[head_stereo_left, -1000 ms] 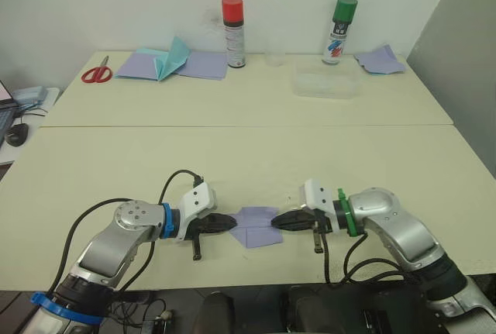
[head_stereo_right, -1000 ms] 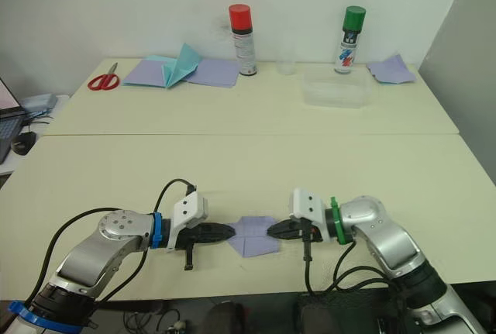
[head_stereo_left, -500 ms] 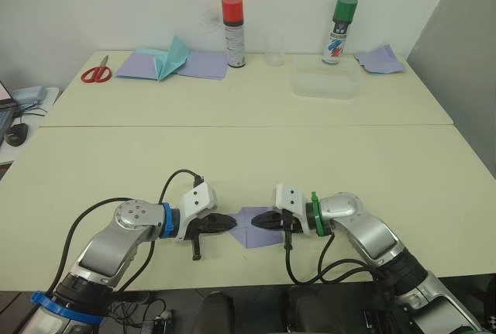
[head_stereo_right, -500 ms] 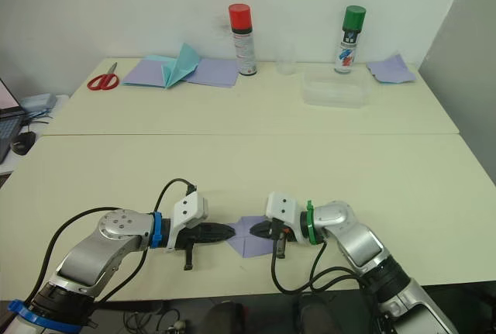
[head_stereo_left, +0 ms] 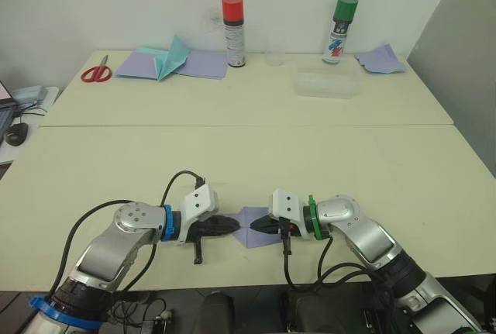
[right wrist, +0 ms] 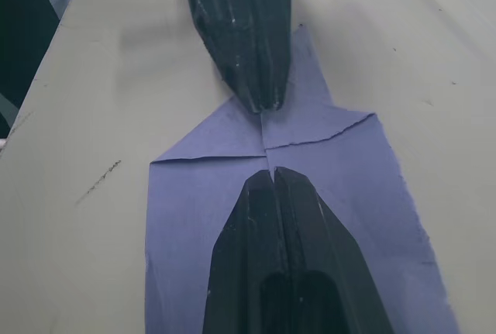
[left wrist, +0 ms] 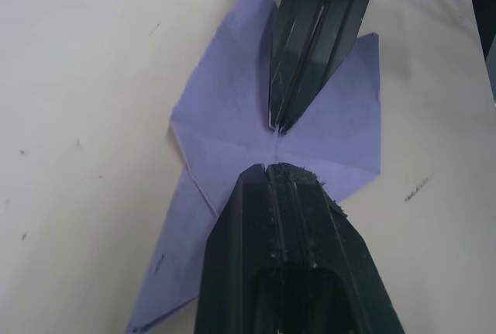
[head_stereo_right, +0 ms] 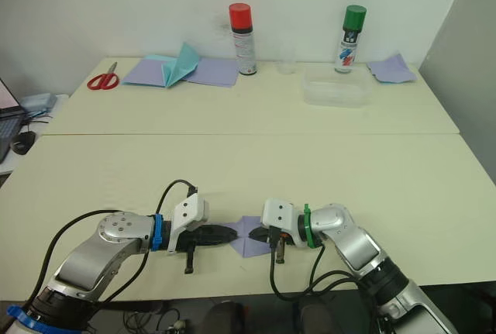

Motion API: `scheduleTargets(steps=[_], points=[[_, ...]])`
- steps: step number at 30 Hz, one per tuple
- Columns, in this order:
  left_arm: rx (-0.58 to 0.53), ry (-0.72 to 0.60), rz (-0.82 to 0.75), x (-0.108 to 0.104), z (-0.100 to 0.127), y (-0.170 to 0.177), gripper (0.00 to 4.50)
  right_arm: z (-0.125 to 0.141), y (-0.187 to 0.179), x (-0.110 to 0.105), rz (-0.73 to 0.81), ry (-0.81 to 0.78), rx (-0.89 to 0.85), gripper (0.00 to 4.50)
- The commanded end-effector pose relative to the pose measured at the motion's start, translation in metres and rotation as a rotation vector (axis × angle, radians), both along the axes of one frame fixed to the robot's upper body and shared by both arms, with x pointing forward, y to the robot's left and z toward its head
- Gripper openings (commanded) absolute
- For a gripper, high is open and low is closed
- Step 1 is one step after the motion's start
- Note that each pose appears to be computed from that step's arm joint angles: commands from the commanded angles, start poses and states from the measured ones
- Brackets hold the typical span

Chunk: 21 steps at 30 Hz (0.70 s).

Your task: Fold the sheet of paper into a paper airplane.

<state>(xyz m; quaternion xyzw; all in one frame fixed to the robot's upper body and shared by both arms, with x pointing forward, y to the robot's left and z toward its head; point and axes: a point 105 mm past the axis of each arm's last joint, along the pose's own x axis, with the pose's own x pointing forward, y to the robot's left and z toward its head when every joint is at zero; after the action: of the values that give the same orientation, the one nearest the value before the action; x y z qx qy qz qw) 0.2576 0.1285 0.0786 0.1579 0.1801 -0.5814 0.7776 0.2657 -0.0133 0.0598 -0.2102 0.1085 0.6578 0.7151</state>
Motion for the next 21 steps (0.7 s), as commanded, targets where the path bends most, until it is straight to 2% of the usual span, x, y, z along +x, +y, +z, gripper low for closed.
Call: scheduleTargets(steps=[1, 9, 16, 21], points=[[-0.004, -0.034, -0.005, 0.005, -0.001, -0.012, 0.00, -0.010, -0.006, 0.003, -0.016, 0.007, -0.048, 0.01], [0.043, 0.006, -0.017, -0.002, -0.020, -0.007, 0.00, -0.011, -0.011, 0.008, -0.035, -0.001, -0.059, 0.01], [0.112, 0.038, 0.087, 0.006, -0.033, 0.030, 0.00, -0.013, -0.012, 0.007, -0.038, -0.001, -0.062, 0.01], [0.118, 0.070, 0.138, 0.007, -0.035, 0.047, 0.00, -0.013, -0.012, 0.007, -0.034, -0.004, -0.066, 0.01]])
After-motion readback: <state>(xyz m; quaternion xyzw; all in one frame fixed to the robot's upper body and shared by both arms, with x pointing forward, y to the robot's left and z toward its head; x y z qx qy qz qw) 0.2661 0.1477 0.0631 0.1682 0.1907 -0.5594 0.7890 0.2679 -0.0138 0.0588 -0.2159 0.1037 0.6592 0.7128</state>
